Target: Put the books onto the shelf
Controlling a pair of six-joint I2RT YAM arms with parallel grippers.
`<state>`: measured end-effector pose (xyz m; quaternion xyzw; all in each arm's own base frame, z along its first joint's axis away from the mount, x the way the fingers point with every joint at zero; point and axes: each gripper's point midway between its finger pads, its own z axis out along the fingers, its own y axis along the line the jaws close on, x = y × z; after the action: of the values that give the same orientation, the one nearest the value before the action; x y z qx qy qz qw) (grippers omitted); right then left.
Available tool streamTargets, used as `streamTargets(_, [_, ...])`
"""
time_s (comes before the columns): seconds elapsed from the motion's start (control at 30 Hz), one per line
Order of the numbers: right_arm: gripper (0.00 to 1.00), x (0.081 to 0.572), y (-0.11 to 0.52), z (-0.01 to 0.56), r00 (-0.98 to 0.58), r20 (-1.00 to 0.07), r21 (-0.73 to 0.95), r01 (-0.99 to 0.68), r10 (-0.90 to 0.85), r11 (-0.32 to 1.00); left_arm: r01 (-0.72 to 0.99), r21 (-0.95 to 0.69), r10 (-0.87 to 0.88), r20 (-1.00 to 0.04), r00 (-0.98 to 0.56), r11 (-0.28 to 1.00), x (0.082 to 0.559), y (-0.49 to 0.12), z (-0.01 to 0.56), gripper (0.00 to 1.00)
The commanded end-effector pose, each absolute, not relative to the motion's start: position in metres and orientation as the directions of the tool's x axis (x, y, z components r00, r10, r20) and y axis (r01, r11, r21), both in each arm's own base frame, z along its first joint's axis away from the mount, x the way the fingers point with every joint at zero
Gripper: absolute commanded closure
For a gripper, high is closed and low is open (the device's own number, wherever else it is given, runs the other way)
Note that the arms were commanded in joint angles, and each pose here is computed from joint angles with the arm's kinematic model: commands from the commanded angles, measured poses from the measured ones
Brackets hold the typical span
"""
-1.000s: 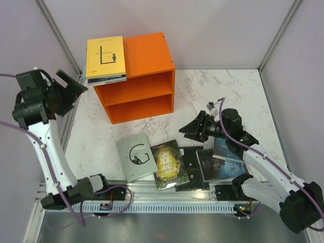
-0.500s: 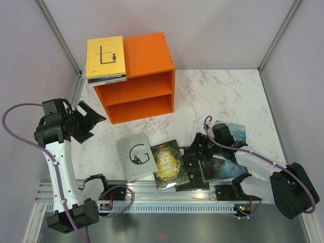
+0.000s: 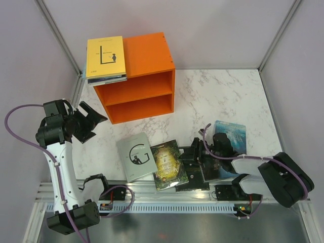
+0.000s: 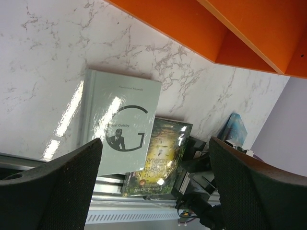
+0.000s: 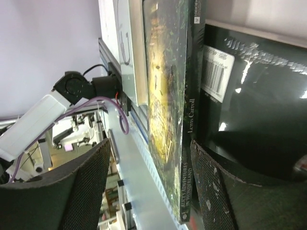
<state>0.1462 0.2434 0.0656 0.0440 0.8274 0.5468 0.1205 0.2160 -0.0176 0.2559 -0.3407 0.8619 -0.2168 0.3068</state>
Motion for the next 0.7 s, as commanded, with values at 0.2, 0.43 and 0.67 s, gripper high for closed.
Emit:
streamTargets(0.2, [0.28, 0.115, 0.242, 0.011, -0.985, -0.06, 0.863, 0.029, 0.16, 0.504, -0.425, -0.633, -0.738, -0.378, -0.559, 0.647, 0.218, -0.026, 0.262, 0.07])
streamTargets(0.43, [0.33, 0.106, 0.212, -0.028, -0.992, -0.048, 0.672, 0.052, 0.113, 0.738, -0.416, -0.634, -0.735, -0.394, -0.552, 0.652, 0.214, -0.026, 0.266, 0.07])
streamTargets(0.67, [0.25, 0.115, 0.206, -0.009, -0.979, -0.138, 0.669, 0.017, 0.147, 0.743, -0.422, -0.633, -0.738, -0.389, -0.551, 0.649, 0.213, -0.026, 0.261, 0.07])
